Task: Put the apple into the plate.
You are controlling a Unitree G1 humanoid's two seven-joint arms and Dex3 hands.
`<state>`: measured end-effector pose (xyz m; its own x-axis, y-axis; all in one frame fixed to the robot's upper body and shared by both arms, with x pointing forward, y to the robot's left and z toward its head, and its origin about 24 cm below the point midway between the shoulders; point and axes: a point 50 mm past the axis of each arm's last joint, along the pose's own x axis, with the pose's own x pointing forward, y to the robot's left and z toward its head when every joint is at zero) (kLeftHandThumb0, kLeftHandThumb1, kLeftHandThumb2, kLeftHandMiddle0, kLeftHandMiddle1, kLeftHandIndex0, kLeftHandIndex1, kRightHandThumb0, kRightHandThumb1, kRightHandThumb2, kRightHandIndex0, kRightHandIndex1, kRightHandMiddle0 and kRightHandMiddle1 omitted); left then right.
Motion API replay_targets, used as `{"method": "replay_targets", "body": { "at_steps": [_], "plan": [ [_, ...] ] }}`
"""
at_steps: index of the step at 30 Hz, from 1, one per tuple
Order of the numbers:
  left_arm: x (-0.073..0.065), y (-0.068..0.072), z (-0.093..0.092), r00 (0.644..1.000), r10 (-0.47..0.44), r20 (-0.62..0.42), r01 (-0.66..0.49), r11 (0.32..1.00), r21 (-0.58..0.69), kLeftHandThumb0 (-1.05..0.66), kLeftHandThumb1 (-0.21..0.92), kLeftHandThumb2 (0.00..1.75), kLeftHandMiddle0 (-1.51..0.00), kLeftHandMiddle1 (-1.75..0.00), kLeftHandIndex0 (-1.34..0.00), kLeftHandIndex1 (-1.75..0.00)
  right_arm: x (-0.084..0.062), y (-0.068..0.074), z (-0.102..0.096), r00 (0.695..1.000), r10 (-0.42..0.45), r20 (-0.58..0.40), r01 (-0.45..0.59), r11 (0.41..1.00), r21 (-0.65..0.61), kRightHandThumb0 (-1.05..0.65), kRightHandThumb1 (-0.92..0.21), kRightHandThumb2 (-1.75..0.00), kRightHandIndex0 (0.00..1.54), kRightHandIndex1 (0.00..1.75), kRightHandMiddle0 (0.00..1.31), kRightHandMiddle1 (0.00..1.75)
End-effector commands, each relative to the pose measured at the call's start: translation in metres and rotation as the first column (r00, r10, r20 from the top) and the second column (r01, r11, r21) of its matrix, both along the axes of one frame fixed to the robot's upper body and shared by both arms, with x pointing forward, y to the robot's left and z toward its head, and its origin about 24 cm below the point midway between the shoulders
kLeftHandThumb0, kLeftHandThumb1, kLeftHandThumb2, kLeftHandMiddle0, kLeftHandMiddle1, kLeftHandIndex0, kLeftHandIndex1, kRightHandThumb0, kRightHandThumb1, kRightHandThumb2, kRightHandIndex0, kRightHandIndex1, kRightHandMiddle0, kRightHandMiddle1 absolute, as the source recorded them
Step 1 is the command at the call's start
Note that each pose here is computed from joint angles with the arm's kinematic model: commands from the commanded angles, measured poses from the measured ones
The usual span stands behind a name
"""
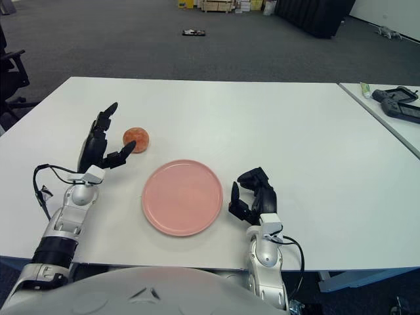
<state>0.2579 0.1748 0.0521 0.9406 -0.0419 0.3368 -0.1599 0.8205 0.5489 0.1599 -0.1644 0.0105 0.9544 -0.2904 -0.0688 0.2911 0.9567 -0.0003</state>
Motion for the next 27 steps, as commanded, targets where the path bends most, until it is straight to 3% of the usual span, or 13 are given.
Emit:
{"method": "replay_targets", "body": {
  "at_steps": [1, 20, 27],
  "plan": [
    [0.012, -0.003, 0.003, 1.000, -0.005, 0.009, 0.005, 1.000, 0.021, -1.04, 0.86, 0.31, 0.00, 0.00, 0.00, 0.00, 0.004, -0.001, 0.002, 1.000, 0.005, 0.017, -0.005, 1.000, -0.001, -0.43, -0.47, -1.13, 1.14, 1.75, 0.49, 1.75],
    [0.043, -0.014, -0.013, 0.996, -0.083, -0.042, 0.080, 0.995, -0.064, -1.05, 0.86, 0.19, 0.00, 0.00, 0.00, 0.00, 0.005, -0.003, 0.001, 1.000, -0.015, 0.022, 0.015, 1.000, 0.004, -0.44, -0.46, -1.15, 1.14, 1.75, 0.50, 1.75],
    [0.055, -0.018, -0.023, 0.985, -0.108, -0.134, 0.088, 0.985, -0.150, -1.04, 0.84, 0.17, 0.00, 0.00, 0.00, 0.00, 0.005, -0.003, 0.002, 1.000, -0.015, 0.024, 0.015, 1.000, -0.002, -0.44, -0.46, -1.15, 1.14, 1.75, 0.50, 1.75]
  ]
}}
